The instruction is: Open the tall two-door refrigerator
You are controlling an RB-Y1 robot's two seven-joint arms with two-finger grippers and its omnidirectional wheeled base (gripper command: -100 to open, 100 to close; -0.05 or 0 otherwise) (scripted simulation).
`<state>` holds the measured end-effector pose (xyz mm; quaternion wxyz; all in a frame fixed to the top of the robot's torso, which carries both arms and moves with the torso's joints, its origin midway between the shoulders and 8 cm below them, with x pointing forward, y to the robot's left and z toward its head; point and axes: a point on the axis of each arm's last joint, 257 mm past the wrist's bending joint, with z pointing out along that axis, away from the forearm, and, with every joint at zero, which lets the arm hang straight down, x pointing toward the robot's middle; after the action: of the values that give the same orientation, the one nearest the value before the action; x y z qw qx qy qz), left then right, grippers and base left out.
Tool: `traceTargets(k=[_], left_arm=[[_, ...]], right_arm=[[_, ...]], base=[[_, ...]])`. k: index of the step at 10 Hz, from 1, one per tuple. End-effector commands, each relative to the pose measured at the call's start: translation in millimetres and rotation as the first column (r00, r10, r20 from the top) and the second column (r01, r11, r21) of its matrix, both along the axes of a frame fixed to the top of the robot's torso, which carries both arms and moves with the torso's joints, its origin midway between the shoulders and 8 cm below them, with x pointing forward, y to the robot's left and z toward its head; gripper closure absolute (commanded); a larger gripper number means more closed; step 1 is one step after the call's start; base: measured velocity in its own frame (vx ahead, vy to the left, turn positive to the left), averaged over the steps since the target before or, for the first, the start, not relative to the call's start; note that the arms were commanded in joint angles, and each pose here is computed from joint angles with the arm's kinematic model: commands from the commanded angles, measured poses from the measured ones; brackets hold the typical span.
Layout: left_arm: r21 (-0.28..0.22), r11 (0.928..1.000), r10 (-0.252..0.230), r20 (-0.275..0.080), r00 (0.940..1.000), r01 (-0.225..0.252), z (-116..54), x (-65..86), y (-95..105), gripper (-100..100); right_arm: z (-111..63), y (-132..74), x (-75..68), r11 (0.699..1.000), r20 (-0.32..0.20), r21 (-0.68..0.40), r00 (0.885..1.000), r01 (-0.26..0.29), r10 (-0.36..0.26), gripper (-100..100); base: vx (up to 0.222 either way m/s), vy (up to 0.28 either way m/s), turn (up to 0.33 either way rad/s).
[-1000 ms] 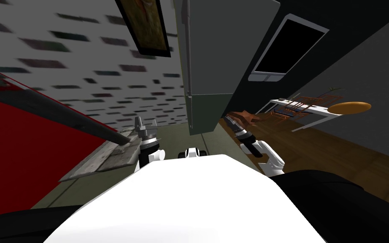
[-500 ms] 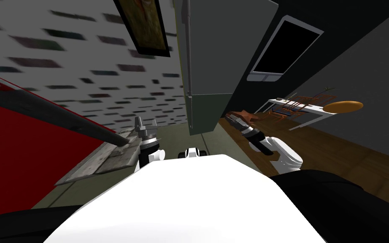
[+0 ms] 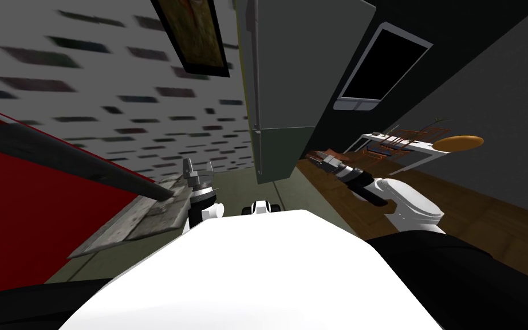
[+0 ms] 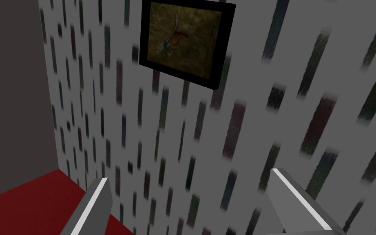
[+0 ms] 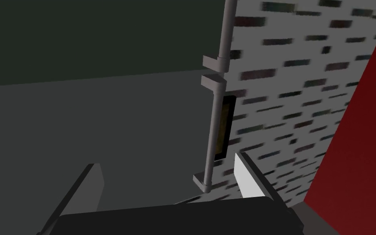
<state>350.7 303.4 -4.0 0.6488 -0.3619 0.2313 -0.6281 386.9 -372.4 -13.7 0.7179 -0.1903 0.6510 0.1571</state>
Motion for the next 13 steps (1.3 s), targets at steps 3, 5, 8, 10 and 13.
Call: traceTargets(k=[3,5,8,10,13], left_arm=[[0.0,1.0,0.0,0.0,1.0,0.0,0.0,0.0,0.0,0],[0.0,1.0,0.0,0.0,1.0,0.0,0.0,0.0,0.0,0],[0.0,1.0,0.0,0.0,1.0,0.0,0.0,0.0,0.0,0],[0.0,1.0,0.0,0.0,1.0,0.0,0.0,0.0,0.0,0],[0.0,1.0,0.0,0.0,1.0,0.0,0.0,0.0,0.0,0]], right_arm=[[20.0,-18,7.1,0.97,0.008,-0.241,1.0,0.0,0.002,-100],[29.2,-30,9.9,0.941,0.013,-0.338,1.0,0.011,-0.007,-100],[46.4,-42,15.2,0.887,0.025,-0.462,1.0,0.021,-0.011,-100],[53.3,-37,18.8,0.864,0.026,-0.503,1.0,0.009,0.005,-100],[73.4,-46,25.1,0.79,0.04,-0.613,0.999,0.02,0.006,-100]], base=[[0.014,0.032,-0.031],[0.014,0.027,-0.021],[0.021,0.031,-0.026],[0.02,0.034,-0.019],[0.026,0.037,-0.028]])
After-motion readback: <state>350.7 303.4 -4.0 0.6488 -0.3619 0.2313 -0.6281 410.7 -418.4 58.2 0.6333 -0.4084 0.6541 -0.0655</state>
